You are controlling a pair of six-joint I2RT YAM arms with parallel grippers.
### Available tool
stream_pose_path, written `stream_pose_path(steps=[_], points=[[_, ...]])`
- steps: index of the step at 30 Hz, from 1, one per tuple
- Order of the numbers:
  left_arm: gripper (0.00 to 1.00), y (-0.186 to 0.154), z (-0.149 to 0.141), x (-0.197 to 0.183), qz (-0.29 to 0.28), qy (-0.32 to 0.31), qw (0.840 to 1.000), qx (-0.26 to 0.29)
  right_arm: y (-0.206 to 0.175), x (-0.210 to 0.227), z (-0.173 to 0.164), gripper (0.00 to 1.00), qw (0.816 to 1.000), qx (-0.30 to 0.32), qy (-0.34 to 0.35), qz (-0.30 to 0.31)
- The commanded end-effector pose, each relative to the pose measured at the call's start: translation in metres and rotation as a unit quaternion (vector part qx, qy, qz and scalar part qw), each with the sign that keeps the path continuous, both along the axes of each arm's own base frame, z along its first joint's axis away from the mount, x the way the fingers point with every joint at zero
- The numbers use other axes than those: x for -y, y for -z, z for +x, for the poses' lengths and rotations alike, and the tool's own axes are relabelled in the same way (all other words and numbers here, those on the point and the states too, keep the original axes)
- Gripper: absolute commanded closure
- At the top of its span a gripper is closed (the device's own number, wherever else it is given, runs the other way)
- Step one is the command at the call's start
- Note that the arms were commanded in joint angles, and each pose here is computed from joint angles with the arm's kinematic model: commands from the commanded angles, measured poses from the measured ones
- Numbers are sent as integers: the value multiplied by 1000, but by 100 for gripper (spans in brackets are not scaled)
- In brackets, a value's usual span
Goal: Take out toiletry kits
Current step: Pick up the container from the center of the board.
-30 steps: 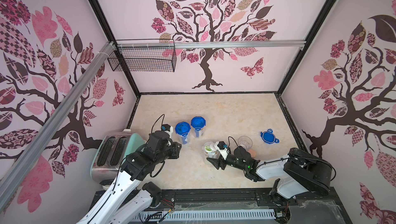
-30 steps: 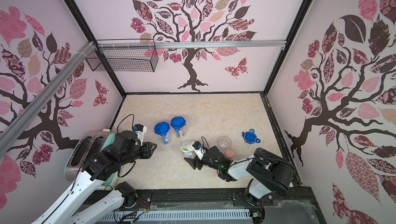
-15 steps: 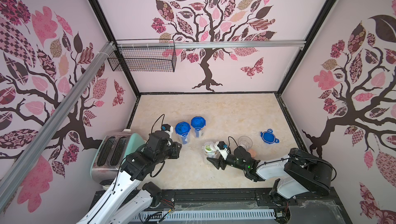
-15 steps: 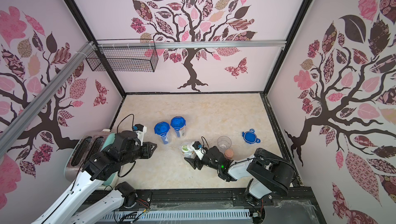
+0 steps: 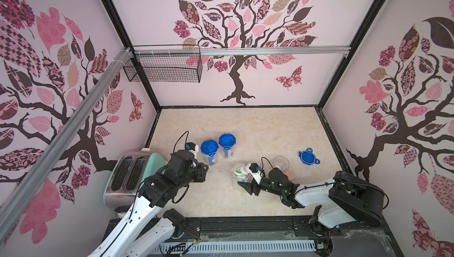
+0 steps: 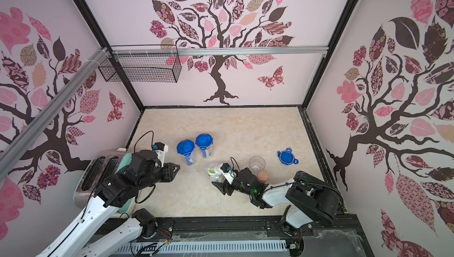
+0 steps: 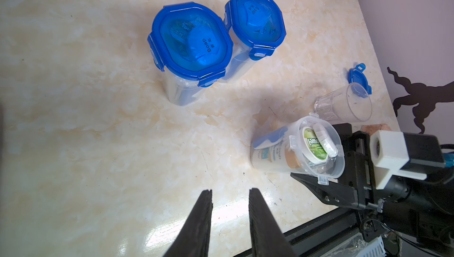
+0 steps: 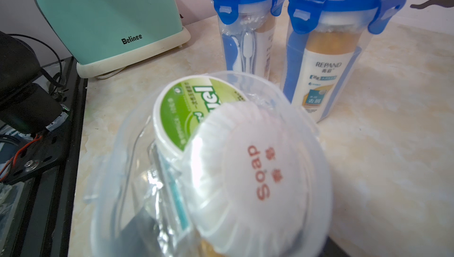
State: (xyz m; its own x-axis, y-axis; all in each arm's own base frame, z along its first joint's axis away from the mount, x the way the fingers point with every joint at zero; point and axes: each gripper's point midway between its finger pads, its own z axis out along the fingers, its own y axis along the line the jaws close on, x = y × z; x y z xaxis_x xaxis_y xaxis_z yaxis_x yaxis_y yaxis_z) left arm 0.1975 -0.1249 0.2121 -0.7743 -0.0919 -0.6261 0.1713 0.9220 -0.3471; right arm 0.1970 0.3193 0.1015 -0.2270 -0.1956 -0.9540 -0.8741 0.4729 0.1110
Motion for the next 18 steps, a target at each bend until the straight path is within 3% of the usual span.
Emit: stream_pose_path(steps=[1, 8, 14, 18], points=[[70, -1, 1, 0, -1, 4, 1000, 8, -16, -9, -4, 21, 999, 26, -21, 30], [70, -2, 1, 0, -2, 2, 1000, 10, -10, -15, -2, 9, 998, 32, -28, 40], [70, -2, 1, 0, -3, 3, 1000, 10, -1, -17, 0, 9, 998, 36, -24, 47], [70, -2, 0, 0, -3, 4, 1000, 10, -4, -20, 4, 14, 997, 52, -20, 61]])
